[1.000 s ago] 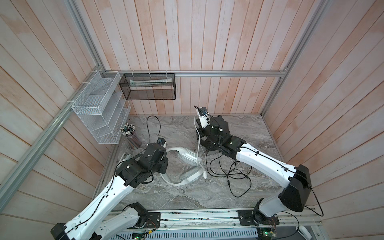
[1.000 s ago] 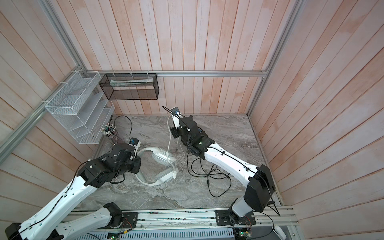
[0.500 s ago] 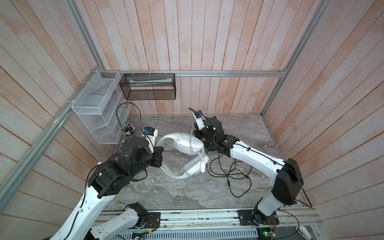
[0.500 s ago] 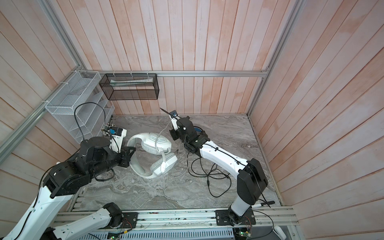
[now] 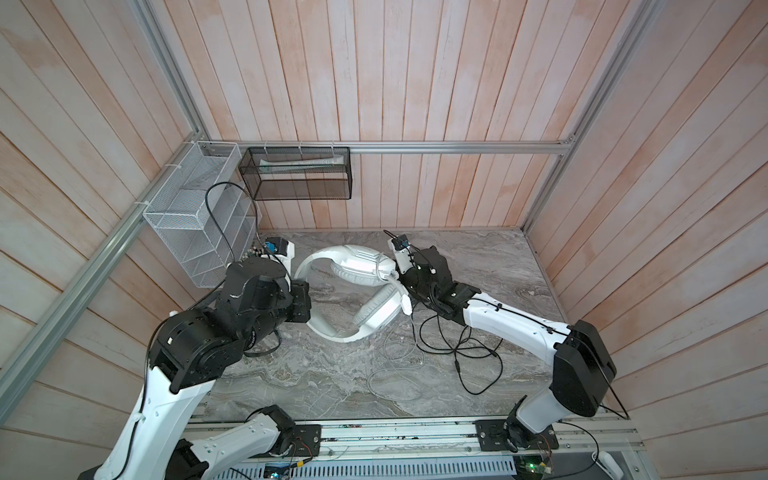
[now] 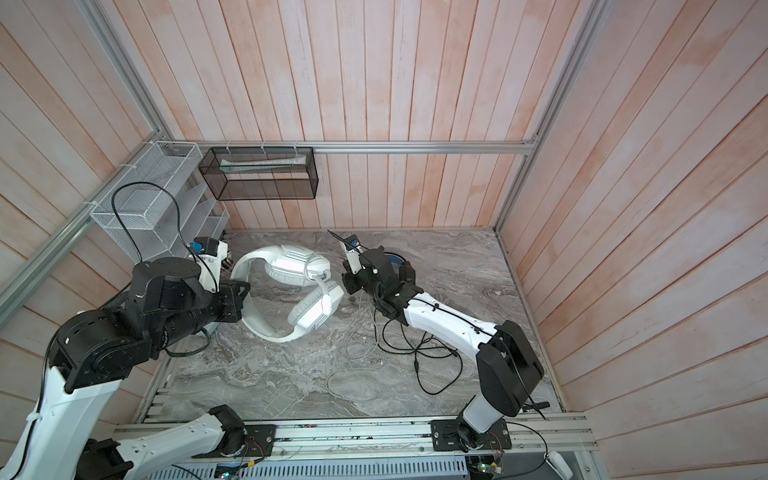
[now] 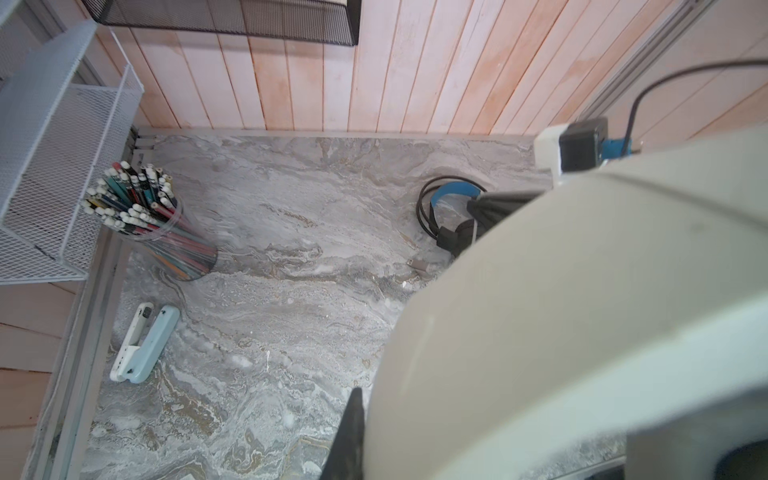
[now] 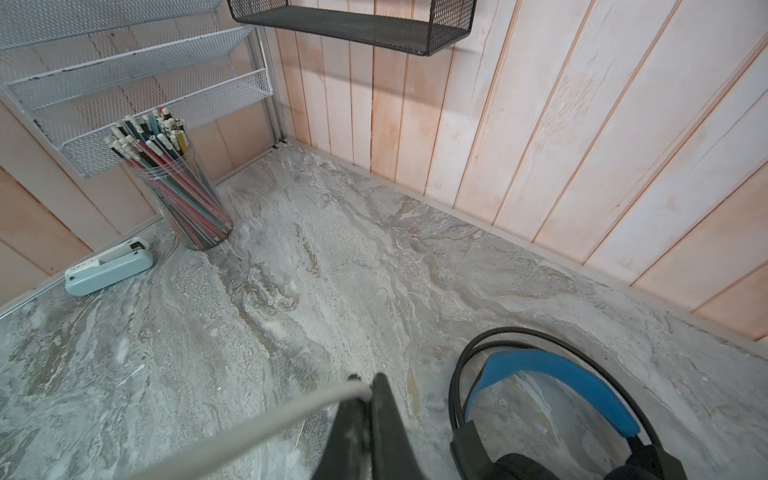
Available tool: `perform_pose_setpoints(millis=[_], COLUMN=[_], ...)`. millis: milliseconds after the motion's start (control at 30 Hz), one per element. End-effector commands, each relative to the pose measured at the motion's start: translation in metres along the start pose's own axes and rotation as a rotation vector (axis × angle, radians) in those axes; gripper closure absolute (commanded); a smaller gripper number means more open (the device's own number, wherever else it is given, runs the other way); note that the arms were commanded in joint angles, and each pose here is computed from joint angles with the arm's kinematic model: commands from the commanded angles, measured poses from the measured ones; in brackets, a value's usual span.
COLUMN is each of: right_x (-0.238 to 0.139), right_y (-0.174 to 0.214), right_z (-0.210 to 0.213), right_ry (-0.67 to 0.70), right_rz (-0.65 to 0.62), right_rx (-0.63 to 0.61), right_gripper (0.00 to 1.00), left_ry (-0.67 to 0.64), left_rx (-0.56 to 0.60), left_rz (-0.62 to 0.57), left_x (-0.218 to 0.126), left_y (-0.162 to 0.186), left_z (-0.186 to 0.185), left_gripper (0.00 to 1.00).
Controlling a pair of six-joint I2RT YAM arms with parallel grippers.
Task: Wrap the headphones
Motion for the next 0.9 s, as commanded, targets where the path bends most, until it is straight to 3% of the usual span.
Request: perform_pose_setpoints(millis=[0,133,267,567,867], right_x=[-0.009,-0.017,-0.023,-0.044,-0.083], right_y=[-0.002,0.009,0.020,0.047,0.046], right_z=[-0.001,0.000,-0.001,0.002,0.005], right_ry=[-0.031,-0.075,-0.101,-0.182,-0.248], right_rz=[-0.049,-0.065,-0.069,-0.061,-0.071], right_rx=[0.038,0.058,0.091,0.160,0.244], right_gripper=[0.80,0.56,0.47,0.37,0.29], left_ry=[0.058,0.073,0.085,0.050,0.012], left_rx=[-0.109,-0.121,-0.118,-0.110,-0.093], left_rz=[-0.147,-0.180,-0.192,-0.225,-0.223], left_x=[-0.027,-0.034,-0.036,-0.042,-0.029], left_y=[-0.031,-0.045,-0.058,-0.079,-0.081], left_z=[-0.003,-0.007,-0.012,-0.014,-0.016], left_gripper=[1.00,1.00,1.00,1.00,1.00])
Point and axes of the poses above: each gripper's point midway between its finger pads, its own x axis out along the fingers, its own z axis along the line the jaws close on, y = z × x, the point moved 7 cm from there along -x, back along the fingers, and after that the axes turned 2 degrees about x, right-handed, at the moved point
